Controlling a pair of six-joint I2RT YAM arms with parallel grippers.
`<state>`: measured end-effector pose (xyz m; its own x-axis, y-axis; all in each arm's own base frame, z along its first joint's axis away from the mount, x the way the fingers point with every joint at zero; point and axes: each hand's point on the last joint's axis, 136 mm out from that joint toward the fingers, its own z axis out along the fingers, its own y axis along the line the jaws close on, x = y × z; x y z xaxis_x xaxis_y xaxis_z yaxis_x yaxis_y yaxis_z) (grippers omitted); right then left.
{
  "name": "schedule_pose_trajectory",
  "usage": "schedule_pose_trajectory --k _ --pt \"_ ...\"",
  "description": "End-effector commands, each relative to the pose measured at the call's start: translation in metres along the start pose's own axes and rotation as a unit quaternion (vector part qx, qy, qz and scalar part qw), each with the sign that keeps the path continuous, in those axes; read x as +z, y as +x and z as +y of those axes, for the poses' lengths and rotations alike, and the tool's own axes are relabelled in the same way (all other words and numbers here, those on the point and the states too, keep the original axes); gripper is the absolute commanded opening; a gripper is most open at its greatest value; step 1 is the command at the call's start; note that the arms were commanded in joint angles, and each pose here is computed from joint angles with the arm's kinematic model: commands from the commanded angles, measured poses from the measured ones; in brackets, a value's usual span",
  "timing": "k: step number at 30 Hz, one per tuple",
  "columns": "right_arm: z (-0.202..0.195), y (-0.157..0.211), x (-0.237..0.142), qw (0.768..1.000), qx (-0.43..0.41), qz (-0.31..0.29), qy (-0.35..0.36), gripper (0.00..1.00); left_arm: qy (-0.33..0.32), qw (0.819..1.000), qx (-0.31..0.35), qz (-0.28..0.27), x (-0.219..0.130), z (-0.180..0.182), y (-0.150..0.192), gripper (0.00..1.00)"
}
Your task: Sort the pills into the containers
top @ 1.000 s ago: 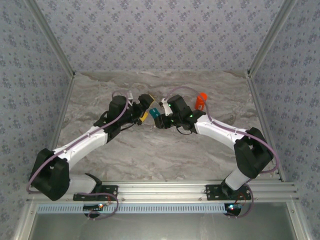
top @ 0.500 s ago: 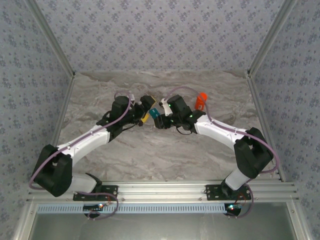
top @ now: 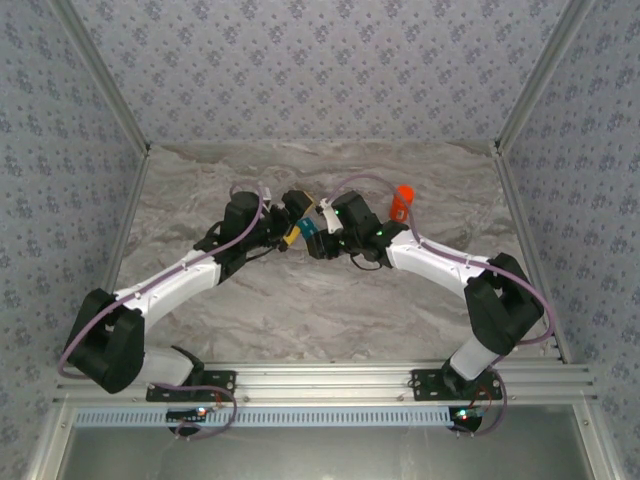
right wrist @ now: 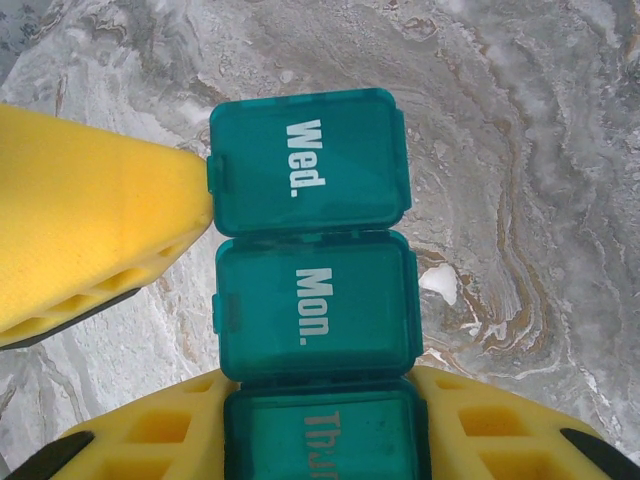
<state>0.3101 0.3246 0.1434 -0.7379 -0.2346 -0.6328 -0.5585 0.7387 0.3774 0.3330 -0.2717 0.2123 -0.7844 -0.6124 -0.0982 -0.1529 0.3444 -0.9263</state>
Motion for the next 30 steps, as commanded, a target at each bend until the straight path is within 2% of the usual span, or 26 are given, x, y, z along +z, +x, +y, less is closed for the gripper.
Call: schedule_pose_trajectory --k 1,7,13,21,26,30 --pt "0.005 0.007 0.005 1.000 0.007 0.010 -0.009 0.30 0.026 1.000 0.002 -0.007 0.001 -0.021 -0.003 0.98" --pt "0.003 0.010 0.008 1.000 0.007 0.014 -0.006 0.29 0.040 0.999 0.000 -0.007 0.001 -0.030 -0.003 0.98" --pt "0.001 0.011 0.010 1.000 0.006 0.015 -0.002 0.29 0.067 0.998 0.009 -0.010 -0.004 -0.053 -0.001 0.98" --pt "0.000 0.011 0.010 1.000 0.008 0.015 -0.001 0.29 0.073 0.997 0.007 -0.023 -0.008 -0.056 -0.004 0.98" --pt "-0.005 0.016 0.008 1.000 0.006 0.019 0.007 0.29 0.027 0.998 0.005 -0.058 -0.017 -0.033 -0.013 0.98" --pt "-0.020 0.029 0.011 0.999 0.007 0.031 0.023 0.30 -0.064 0.992 0.003 -0.110 -0.037 0.011 -0.032 0.98"
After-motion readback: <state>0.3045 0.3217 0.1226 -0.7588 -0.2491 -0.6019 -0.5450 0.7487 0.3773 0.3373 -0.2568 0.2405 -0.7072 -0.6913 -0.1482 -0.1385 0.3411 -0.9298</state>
